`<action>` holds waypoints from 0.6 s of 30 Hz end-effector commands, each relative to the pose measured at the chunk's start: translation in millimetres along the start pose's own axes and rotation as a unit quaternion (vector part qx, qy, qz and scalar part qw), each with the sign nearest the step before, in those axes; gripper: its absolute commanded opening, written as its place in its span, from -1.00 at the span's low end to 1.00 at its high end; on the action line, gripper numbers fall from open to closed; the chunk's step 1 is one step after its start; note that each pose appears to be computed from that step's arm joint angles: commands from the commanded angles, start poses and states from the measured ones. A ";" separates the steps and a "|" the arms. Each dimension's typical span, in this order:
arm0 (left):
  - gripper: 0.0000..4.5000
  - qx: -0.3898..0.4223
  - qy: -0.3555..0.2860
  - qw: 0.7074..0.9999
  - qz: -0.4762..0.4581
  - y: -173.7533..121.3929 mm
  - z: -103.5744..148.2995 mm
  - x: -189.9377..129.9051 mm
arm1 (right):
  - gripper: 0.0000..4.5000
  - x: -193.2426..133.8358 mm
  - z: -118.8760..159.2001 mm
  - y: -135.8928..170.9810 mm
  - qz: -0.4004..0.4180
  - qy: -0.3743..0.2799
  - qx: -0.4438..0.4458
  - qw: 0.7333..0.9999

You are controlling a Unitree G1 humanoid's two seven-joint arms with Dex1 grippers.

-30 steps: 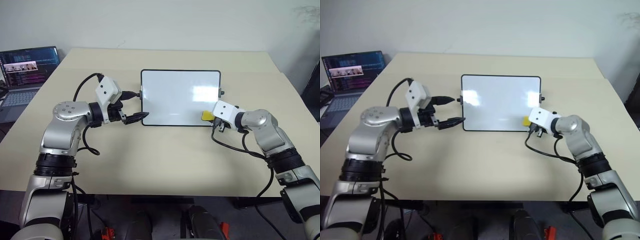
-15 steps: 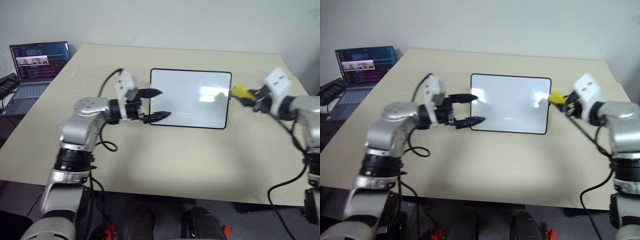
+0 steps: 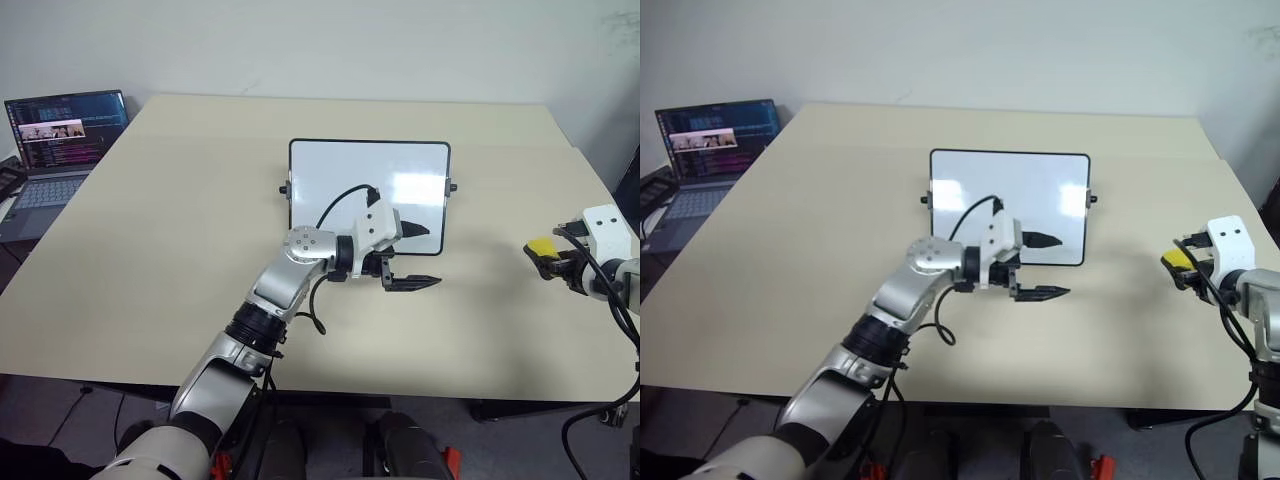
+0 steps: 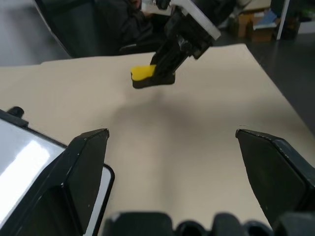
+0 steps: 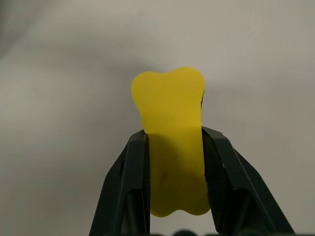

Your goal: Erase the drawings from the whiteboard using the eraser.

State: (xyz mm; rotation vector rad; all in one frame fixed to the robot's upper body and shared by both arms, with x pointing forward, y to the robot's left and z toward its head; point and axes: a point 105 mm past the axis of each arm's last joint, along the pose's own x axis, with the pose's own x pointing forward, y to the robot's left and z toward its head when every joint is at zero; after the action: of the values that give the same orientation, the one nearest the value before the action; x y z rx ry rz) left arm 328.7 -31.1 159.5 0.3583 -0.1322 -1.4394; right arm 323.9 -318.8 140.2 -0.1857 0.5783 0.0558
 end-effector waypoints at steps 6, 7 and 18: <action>1.00 0.017 -0.016 1.000 -0.001 -1.6 8.2 -1.4 | -0.35 4.0 -6.5 -19.3 -0.031 0.012 0.028 0.999; 1.00 0.016 -0.015 1.000 0.000 -1.5 7.8 -2.4 | -0.19 5.1 -6.9 -20.0 -0.031 0.011 0.034 0.999; 1.00 0.012 -0.012 1.000 0.003 0.9 7.8 -7.9 | 0.98 1.9 2.0 -19.2 -0.019 -0.005 0.042 0.999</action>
State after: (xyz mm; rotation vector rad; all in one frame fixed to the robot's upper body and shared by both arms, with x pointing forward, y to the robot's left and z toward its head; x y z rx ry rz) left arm 330.2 -23.3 151.2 0.3590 -0.0974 -1.4286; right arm 325.1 -334.2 118.7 -0.0943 0.6410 0.0010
